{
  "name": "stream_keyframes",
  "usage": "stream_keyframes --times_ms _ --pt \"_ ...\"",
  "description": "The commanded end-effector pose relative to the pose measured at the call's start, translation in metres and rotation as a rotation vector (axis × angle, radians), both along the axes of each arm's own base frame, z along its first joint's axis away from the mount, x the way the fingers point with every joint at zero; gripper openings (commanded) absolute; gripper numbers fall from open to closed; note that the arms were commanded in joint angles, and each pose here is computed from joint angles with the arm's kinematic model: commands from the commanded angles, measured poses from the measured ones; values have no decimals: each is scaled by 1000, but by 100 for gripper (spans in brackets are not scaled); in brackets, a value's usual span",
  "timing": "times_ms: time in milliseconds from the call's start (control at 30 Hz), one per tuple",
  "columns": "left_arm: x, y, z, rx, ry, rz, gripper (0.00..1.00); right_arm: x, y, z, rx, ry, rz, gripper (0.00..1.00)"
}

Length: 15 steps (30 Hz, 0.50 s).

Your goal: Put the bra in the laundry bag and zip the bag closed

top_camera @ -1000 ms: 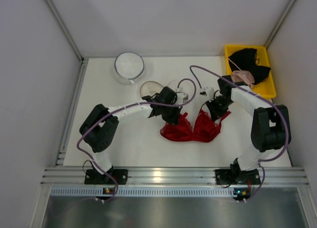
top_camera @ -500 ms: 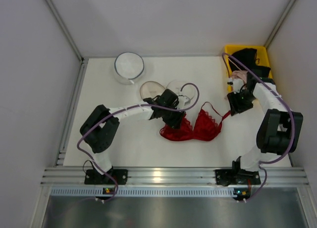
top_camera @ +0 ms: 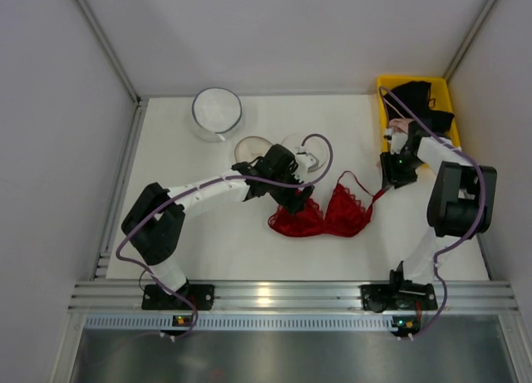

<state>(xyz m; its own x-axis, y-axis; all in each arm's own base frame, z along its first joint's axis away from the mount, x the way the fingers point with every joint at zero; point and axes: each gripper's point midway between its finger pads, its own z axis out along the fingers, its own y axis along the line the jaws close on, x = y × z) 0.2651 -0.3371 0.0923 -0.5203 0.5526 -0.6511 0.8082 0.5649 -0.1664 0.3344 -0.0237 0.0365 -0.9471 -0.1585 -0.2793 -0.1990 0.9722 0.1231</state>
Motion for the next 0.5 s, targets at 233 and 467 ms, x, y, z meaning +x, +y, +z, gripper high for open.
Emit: stream_keyframes --times_ms 233,467 --pt "30 2 50 -48 -175 23 85 16 16 -20 -26 -57 26 41" --pt "61 20 65 -45 -188 110 91 1 12 -19 -61 -53 60 5"
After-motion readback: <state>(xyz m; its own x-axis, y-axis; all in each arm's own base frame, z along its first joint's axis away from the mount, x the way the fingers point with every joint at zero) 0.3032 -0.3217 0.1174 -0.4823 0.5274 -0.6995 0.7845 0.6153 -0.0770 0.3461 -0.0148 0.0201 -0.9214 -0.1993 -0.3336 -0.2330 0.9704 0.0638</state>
